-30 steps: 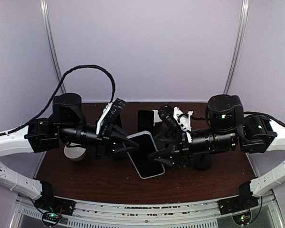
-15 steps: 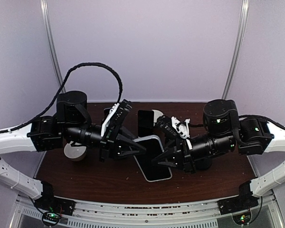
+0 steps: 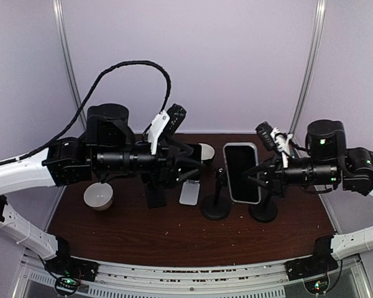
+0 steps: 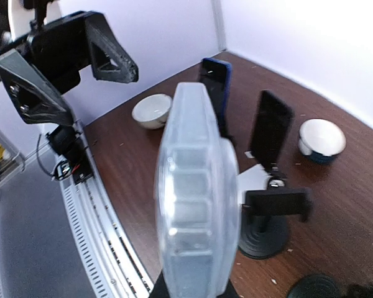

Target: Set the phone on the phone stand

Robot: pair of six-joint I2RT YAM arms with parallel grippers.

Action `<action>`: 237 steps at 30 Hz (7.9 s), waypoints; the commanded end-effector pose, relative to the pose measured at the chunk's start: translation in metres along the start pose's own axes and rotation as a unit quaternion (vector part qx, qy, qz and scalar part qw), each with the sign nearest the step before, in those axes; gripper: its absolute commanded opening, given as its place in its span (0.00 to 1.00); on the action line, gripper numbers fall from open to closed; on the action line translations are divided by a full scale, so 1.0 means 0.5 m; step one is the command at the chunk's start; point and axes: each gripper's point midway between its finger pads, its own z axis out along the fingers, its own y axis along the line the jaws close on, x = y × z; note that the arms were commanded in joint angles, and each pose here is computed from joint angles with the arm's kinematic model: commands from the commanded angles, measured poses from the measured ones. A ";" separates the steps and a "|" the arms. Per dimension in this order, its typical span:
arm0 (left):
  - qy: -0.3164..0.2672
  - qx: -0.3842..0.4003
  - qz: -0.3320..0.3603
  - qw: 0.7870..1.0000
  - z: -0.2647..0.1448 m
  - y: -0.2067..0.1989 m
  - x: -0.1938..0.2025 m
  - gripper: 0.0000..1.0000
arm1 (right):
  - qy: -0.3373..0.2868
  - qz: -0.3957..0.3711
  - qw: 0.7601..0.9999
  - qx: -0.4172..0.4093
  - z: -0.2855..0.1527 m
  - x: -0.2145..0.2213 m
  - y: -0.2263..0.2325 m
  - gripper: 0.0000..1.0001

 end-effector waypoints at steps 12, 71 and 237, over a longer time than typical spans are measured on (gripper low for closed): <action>0.010 -0.249 -0.042 0.968 0.227 0.118 0.069 0.98 | -0.062 0.059 0.973 0.213 -0.159 -0.066 -0.144 0.00; 0.051 0.000 -0.048 0.998 0.152 0.046 0.223 0.20 | -0.041 -0.001 0.996 -0.075 0.000 -0.023 0.029 0.00; -0.082 -0.007 0.070 0.994 0.049 0.043 -0.076 0.00 | -0.078 -0.021 0.990 0.117 0.150 0.122 -0.081 0.51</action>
